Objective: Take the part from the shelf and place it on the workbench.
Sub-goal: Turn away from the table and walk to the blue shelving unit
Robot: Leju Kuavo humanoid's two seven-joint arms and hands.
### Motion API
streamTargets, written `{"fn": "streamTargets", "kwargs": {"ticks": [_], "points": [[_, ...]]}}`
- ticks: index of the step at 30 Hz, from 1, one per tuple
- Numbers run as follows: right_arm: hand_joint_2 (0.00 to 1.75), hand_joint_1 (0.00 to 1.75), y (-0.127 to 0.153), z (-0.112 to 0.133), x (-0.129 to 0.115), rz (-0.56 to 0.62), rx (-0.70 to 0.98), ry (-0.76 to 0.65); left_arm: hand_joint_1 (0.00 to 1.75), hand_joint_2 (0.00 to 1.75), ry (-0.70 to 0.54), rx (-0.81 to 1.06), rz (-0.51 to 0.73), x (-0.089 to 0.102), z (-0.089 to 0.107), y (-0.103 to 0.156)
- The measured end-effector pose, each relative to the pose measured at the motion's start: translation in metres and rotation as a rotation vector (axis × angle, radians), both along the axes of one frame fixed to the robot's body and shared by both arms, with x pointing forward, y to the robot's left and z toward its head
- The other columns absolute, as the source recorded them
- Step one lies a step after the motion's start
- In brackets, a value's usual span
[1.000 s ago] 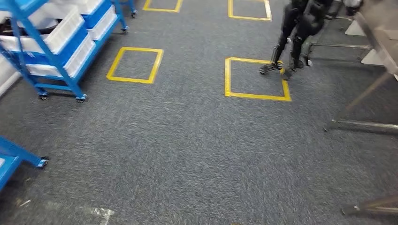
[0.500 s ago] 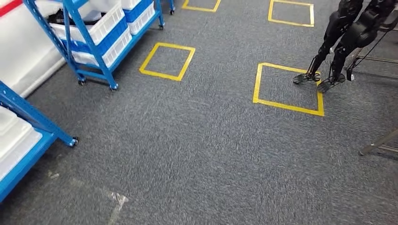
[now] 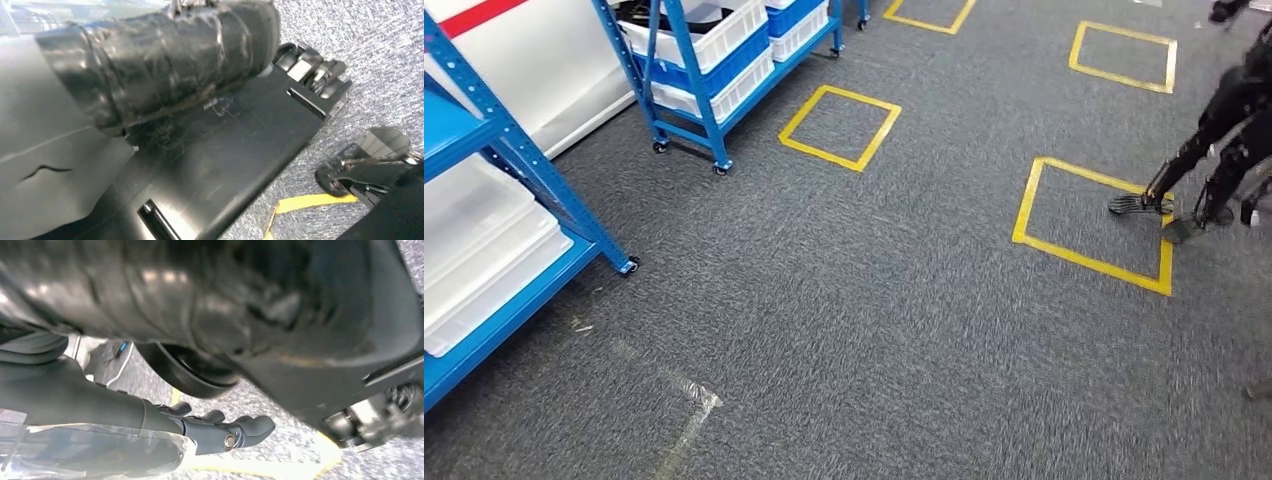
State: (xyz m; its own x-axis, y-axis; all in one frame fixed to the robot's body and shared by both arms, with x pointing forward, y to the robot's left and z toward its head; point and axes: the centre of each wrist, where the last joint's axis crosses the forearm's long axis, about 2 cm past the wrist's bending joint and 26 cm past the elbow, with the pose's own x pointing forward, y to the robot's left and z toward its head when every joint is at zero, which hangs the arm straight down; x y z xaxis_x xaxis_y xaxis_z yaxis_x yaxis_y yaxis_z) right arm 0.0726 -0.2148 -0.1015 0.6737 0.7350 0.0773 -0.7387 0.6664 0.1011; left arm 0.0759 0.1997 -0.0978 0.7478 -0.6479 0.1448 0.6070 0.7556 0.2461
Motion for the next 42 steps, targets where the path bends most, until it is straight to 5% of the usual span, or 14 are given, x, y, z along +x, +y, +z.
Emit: {"fn": "streamTargets", "kwargs": {"ticks": [42], "points": [[0.0, 0.0, -0.0036, -0.0013, -0.0047, 0.012, -0.012, 0.025, 0.0, 0.0, 0.009, -0.004, 0.005, 0.0058, 0.0013, -0.0019]]}}
